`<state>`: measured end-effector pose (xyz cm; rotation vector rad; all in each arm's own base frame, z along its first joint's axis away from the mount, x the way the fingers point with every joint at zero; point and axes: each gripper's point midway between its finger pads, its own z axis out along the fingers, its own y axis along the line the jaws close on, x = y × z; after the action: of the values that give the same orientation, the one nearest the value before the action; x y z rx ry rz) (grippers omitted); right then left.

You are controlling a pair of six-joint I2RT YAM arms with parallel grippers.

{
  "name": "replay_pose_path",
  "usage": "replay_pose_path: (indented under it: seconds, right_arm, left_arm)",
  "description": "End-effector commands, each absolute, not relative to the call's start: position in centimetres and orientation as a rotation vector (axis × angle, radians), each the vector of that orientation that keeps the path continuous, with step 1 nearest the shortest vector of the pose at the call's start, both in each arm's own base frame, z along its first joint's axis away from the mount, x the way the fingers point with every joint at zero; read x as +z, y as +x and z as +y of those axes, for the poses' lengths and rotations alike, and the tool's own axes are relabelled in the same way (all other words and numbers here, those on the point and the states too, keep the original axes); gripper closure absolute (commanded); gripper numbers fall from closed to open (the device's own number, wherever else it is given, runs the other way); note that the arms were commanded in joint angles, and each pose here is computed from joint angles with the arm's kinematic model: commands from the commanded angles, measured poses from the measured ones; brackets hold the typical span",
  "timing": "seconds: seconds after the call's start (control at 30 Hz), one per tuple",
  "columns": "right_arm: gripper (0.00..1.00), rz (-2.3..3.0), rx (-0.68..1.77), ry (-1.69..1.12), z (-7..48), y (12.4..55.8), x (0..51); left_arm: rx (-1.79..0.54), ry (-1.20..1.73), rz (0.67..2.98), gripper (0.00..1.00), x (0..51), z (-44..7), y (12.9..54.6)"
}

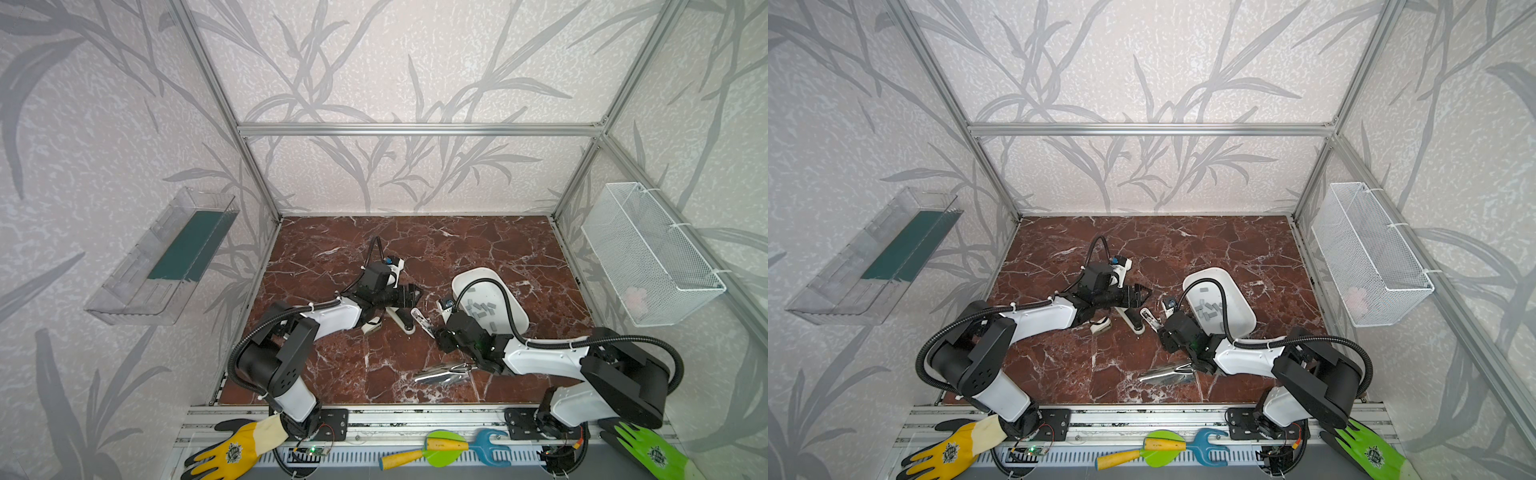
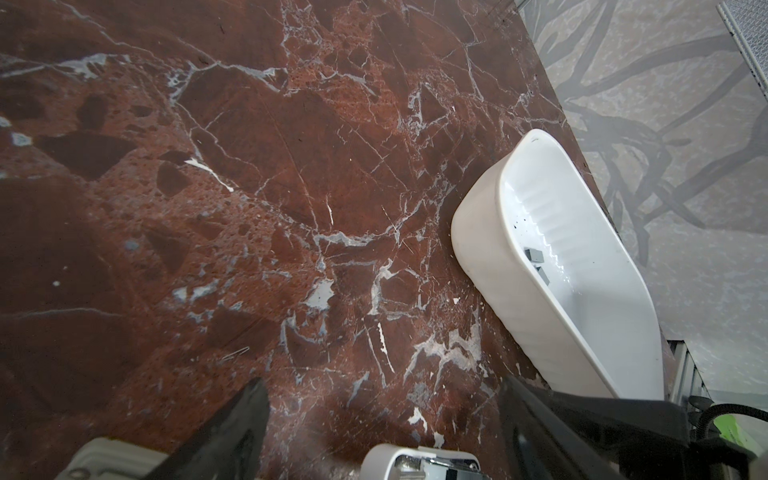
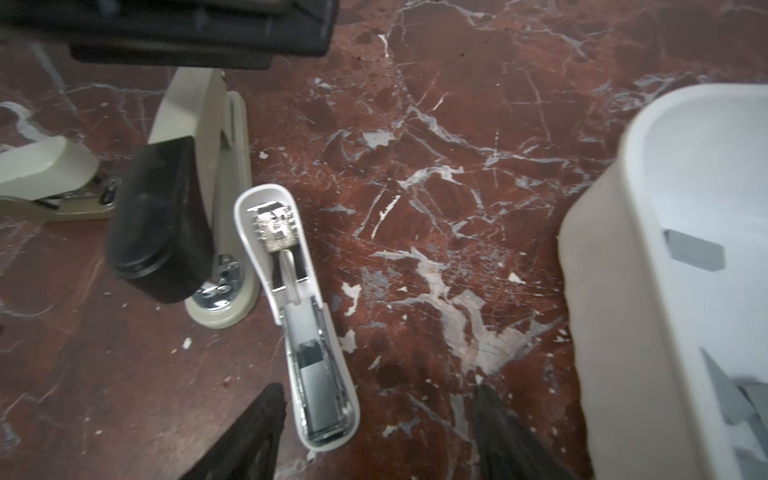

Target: Load the staples into the stapler

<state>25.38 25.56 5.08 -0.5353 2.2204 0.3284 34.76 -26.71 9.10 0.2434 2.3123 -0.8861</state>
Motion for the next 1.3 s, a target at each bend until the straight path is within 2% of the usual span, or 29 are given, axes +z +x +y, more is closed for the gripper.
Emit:
replay_pose_path:
  seconds: [0.0, 0.23, 0.37, 0.67, 0.9, 1.27]
  right_arm:
    - [0.35, 2.216, 0.391, -0.590, 27.1, 25.0, 5.3]
    - [0.49, 2.264, 0.360, -0.596, 27.6, 25.5, 3.2]
    - [0.61, 2.275, 0.343, -0.582, 27.5, 25.6, 2.7]
    - [0.80, 2.307, 0.275, -0.446, 26.3, 26.7, 2.0]
    - [0.85, 2.302, 0.317, -0.398, 27.2, 27.4, 2.3]
    - [0.88, 2.290, 0.407, -0.359, 28.4, 28.9, 1.4]
  left_arm:
    - [-0.910, 0.253, 2.292, 0.13, 10.2, -27.3, 35.1]
    - [-0.917, 0.262, 2.293, 0.13, 10.3, -27.5, 34.8]
    - [-0.915, 0.264, 2.299, 0.13, 10.2, -27.6, 34.7]
    - [-0.913, 0.255, 2.301, 0.13, 10.1, -27.8, 35.0]
    - [-0.945, 0.262, 2.306, 0.13, 9.6, -28.6, 35.7]
    - [-0.970, 0.256, 2.358, 0.14, 7.0, -29.8, 36.6]
